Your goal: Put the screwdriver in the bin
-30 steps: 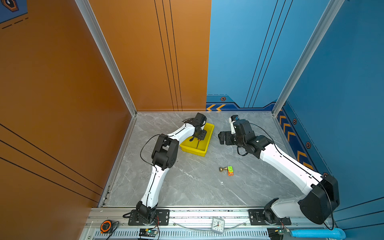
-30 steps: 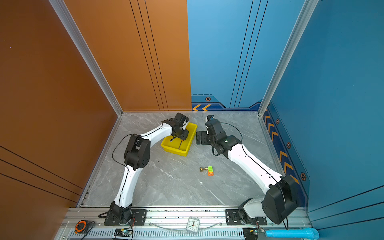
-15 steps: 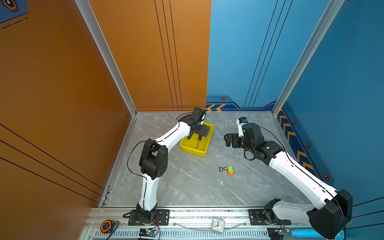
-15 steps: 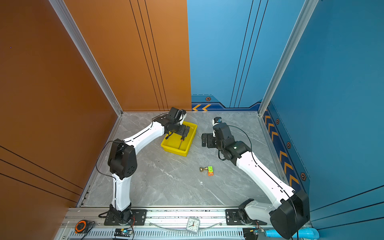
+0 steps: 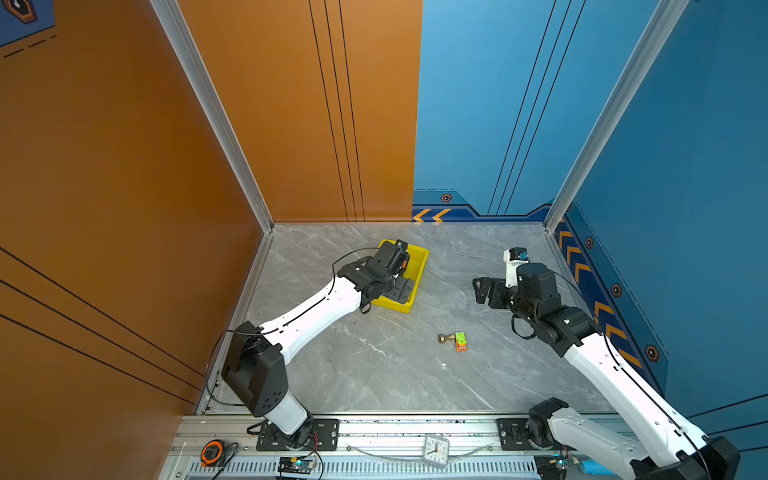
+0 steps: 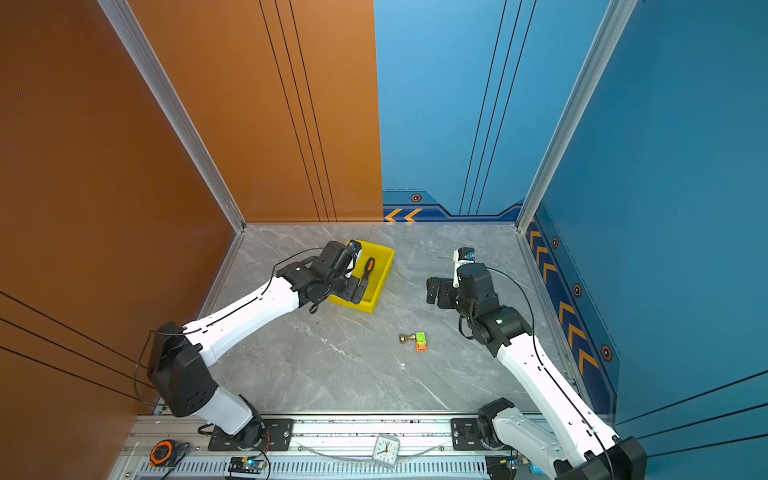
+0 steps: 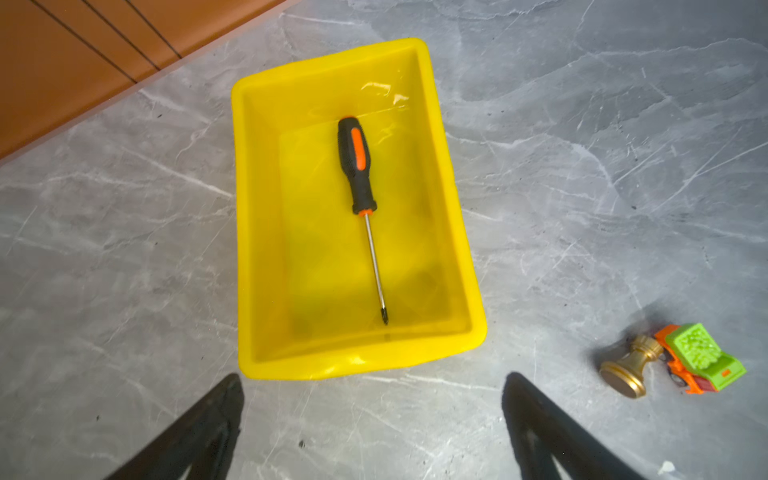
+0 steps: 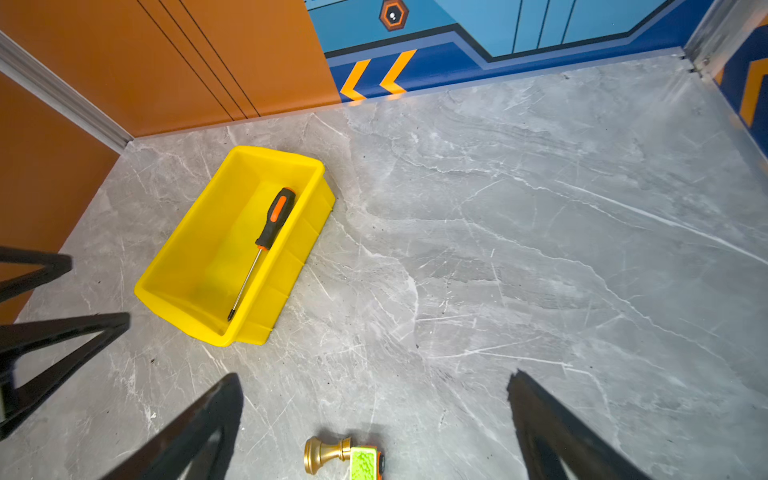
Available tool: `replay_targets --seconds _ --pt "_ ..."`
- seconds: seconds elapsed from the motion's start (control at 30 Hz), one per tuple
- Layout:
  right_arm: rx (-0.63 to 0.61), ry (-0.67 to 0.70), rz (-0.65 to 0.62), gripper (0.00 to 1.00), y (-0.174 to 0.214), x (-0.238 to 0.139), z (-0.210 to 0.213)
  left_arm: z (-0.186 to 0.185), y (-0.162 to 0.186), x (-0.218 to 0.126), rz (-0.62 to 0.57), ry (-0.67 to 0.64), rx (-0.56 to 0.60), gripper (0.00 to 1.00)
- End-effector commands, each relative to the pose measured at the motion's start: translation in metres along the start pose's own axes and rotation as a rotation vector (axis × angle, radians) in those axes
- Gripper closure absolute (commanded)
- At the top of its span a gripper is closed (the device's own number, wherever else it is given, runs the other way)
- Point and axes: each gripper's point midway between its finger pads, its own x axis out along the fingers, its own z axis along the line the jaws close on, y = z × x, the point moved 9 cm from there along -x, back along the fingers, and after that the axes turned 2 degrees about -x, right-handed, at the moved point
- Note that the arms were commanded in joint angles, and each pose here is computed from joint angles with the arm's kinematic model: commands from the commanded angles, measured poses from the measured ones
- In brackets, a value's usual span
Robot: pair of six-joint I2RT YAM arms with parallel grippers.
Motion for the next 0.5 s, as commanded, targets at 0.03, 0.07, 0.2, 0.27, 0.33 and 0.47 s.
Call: replay_targets --seconds 0.03,0.07,0.2,0.27,0.33,0.47 --pt "0.03 0.055 0.028 0.0 0.014 -0.006 -0.017 0.02 0.03 -0.017 -0.04 -0.094 -0.052 0.02" --pt "0.033 0.076 0.027 0.0 0.015 -0.006 -0.021 0.026 0.037 -0.02 -0.055 -0.097 -0.068 0.02" --pt "0.068 0.139 0.038 0.0 0.021 -0.008 -0.033 0.055 0.066 -0.026 -0.105 -0.139 -0.169 0.02" --pt "0.071 0.177 0.045 0.0 0.024 -0.005 -0.039 0.072 0.079 -0.03 -0.148 -0.207 -0.246 0.02" --pt "0.082 0.206 0.055 0.0 0.026 -0.001 -0.045 0.086 0.091 -0.032 -0.2 -0.274 -0.305 0.02" --pt "0.095 0.319 -0.002 0.0 0.031 -0.005 -0.059 0.11 0.121 -0.03 -0.277 -0.364 -0.42 0.02"
